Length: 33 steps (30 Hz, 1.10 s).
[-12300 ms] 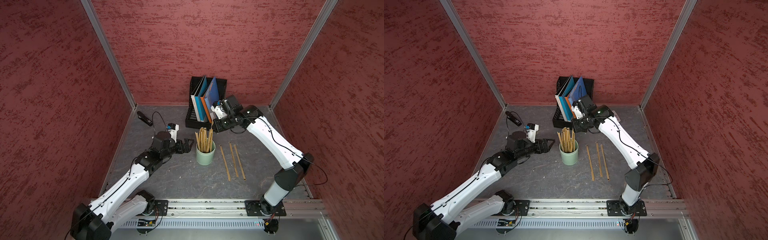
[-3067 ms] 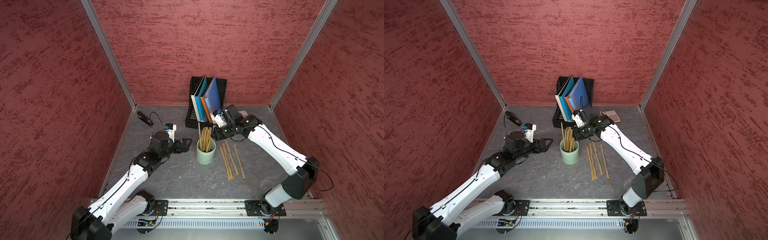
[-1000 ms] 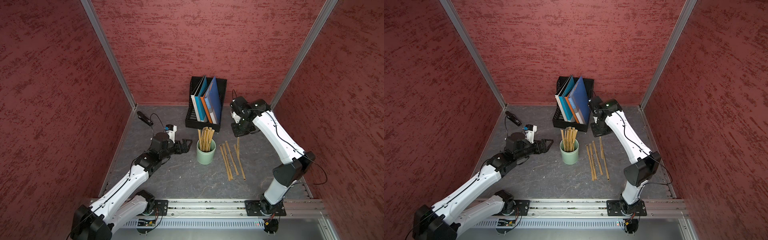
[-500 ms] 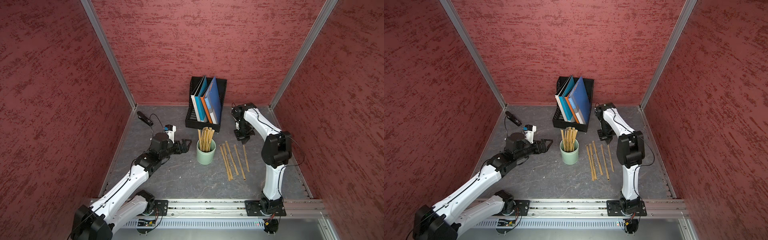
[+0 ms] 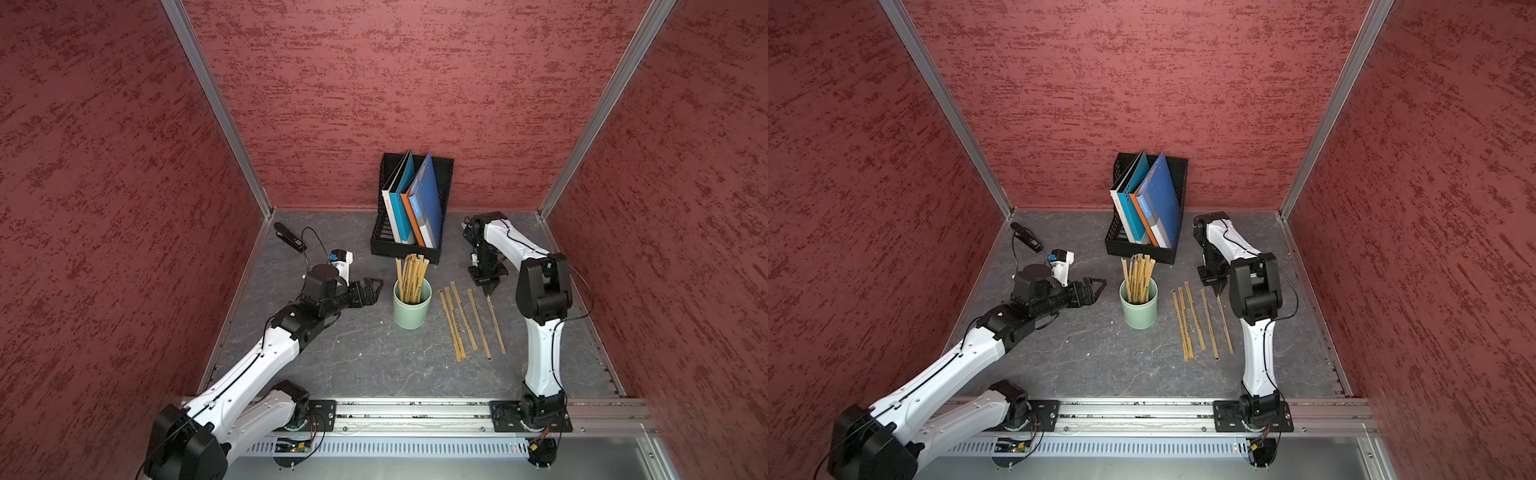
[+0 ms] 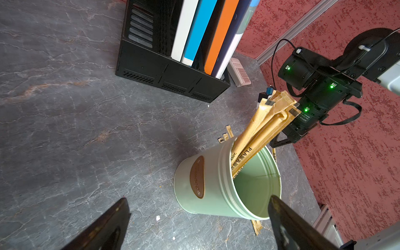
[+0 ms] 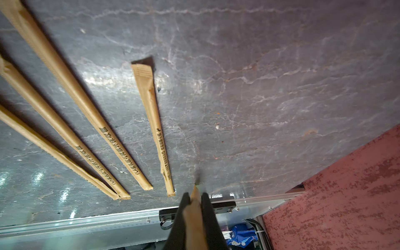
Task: Take the straws out of the storage container
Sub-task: Place the straw at the center of the board.
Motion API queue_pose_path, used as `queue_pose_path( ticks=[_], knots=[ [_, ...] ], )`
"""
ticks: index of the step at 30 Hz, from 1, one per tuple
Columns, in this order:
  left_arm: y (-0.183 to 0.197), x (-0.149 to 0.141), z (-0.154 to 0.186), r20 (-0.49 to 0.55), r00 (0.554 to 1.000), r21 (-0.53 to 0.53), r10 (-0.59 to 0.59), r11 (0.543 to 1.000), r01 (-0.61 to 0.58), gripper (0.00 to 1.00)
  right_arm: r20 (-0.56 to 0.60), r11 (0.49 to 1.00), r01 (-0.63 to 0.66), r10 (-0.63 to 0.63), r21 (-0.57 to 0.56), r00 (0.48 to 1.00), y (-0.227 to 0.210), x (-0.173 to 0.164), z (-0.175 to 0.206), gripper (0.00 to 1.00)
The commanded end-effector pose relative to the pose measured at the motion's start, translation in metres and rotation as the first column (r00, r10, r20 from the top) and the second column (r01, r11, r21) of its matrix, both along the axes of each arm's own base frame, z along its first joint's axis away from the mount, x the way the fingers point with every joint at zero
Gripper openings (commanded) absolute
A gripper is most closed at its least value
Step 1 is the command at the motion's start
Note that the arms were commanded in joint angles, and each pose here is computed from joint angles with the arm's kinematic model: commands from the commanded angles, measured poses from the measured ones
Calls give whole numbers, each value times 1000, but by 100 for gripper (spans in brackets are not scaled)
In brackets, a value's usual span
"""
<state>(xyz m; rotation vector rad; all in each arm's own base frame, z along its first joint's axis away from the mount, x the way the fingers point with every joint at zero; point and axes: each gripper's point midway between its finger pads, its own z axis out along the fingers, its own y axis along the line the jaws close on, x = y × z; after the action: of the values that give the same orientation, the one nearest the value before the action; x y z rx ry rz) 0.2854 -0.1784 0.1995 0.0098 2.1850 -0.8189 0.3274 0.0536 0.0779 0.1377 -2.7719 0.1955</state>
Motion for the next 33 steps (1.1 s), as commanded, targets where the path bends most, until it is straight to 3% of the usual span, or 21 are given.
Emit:
queue_pose_path(
  ticks=[1, 11, 16, 24, 29, 33],
  knots=[
    [-1, 2, 3, 19, 1000, -3, -13, 1000, 13, 100, -18, 999, 22, -22, 26, 1000, -1, 1, -14, 12],
    [-1, 1, 3, 15, 1000, -4, -11, 1000, 11, 100, -2, 998, 51, -51, 23, 999, -8, 3, -21, 22],
    [1, 2, 3, 14, 1000, 1, -1, 1000, 1, 100, 157, 993, 85, -98, 85, 983, 2, 23, 2, 25],
    [-15, 3, 16, 43, 995, -9, -86, 996, 86, 99, 441, 946, 6, -157, 324, 884, 57, 24, 56, 27],
    [-30, 4, 23, 59, 984, -11, -168, 986, 169, 78, 486, 898, -46, -193, 438, 852, 84, 16, 75, 27],
    [-43, 6, 26, 46, 971, -3, -236, 972, 236, 73, 501, 861, -84, -210, 502, 839, 98, 15, 87, 27]
  ],
)
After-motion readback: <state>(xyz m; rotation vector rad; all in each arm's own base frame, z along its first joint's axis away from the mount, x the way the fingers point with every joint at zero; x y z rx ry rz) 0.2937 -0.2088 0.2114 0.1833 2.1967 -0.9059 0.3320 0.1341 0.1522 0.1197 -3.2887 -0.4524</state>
